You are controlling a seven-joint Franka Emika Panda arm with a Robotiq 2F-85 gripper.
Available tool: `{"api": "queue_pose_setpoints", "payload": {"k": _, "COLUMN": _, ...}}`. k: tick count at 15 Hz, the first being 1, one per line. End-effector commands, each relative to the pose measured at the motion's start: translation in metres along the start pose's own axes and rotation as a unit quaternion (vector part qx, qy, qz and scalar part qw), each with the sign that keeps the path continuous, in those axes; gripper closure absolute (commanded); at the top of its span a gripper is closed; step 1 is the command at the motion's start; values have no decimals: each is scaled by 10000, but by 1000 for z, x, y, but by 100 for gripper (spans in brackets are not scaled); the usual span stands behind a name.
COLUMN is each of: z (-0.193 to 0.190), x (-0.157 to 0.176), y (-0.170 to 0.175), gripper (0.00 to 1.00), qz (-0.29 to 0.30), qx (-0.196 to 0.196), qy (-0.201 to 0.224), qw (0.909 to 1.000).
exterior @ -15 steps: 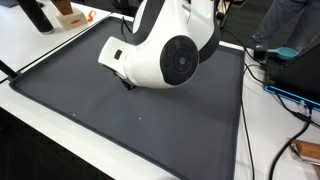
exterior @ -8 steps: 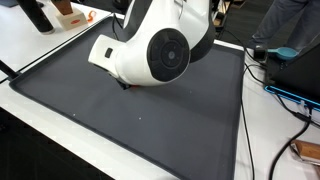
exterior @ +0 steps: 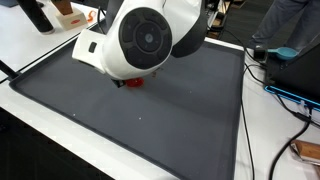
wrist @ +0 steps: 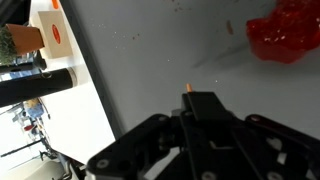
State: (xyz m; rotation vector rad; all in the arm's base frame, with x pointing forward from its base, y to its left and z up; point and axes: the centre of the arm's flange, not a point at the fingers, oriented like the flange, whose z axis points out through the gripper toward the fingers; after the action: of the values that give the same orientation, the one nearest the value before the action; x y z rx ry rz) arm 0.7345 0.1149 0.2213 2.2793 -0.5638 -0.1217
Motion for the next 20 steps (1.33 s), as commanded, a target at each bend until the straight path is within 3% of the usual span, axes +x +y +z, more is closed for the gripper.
{"api": "queue_pose_setpoints", "payload": {"k": 1, "z": -2, "x": 8, "y": 14, "gripper": 97, "qz": -231, "qx": 400, "qy": -226, "qw": 9987}}
{"api": "queue_pose_setpoints", "payload": {"k": 11, "z": -18, "x": 18, "y": 58, "gripper": 97, "qz": -793, "qx": 1497, "qy": -336, "qw": 9850}}
{"api": "queue_pose_setpoints", "payload": {"k": 20, "z": -27, "x": 11, "y": 102, "gripper": 97, "qz": -1799, "qx": 2499, "qy": -199, "qw": 9512}}
